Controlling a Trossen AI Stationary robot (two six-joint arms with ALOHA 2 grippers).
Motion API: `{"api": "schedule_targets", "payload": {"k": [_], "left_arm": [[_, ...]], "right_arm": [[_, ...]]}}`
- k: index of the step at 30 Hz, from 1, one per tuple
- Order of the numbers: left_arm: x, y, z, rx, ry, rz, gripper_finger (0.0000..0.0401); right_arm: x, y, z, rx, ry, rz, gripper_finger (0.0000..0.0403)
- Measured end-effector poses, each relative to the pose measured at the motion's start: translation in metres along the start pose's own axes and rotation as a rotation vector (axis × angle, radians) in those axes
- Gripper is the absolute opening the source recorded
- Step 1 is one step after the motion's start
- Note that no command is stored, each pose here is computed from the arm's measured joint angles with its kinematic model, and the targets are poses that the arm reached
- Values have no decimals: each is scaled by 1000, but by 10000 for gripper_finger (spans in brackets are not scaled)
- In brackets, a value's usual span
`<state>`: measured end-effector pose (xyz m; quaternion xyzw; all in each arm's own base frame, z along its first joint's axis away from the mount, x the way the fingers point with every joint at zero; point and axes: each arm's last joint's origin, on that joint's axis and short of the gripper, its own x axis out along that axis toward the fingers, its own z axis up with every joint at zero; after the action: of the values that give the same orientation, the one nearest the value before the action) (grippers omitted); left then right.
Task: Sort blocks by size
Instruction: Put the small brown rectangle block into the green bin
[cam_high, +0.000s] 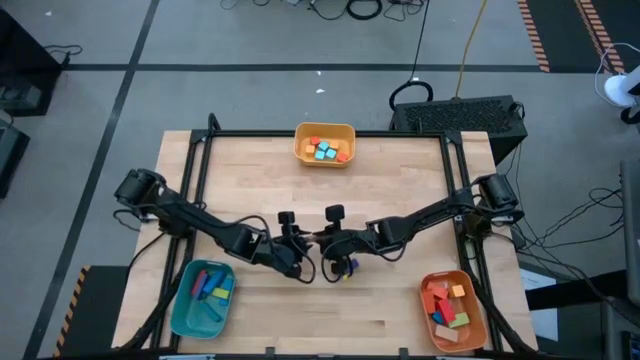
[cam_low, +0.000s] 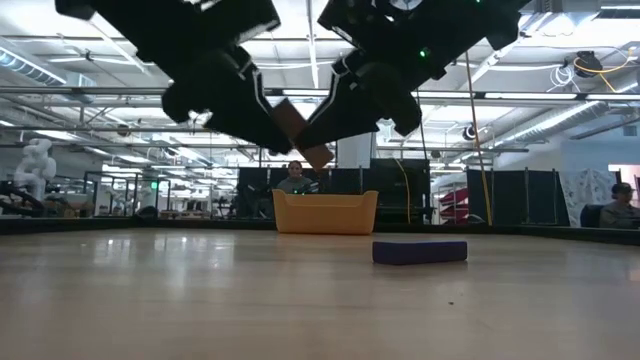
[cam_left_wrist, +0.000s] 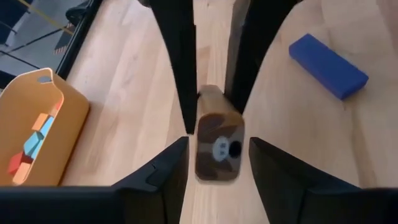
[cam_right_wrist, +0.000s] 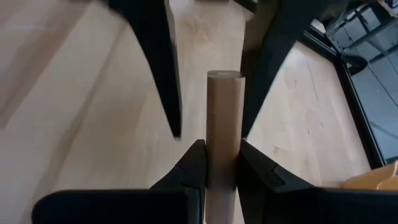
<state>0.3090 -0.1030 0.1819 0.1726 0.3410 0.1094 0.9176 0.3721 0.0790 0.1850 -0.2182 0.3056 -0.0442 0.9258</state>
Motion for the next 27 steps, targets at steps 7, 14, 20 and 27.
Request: {"api": "schedule_targets", "payload": {"k": [7,14,20,27], "left_arm": [[4,-3,1,11,-23,5,150],[3,-2,2,33,-28,4,148],[1,-1,5,29,-51,4,148],[2,0,5,57,-42,6,147]], "right_arm": [[0,0,0,0,0,1,44],[0,0,-1,-5,14,3,44],[0,1,-5,-7,47,10,44],[1,0,-7,11,61,10,44]]}}
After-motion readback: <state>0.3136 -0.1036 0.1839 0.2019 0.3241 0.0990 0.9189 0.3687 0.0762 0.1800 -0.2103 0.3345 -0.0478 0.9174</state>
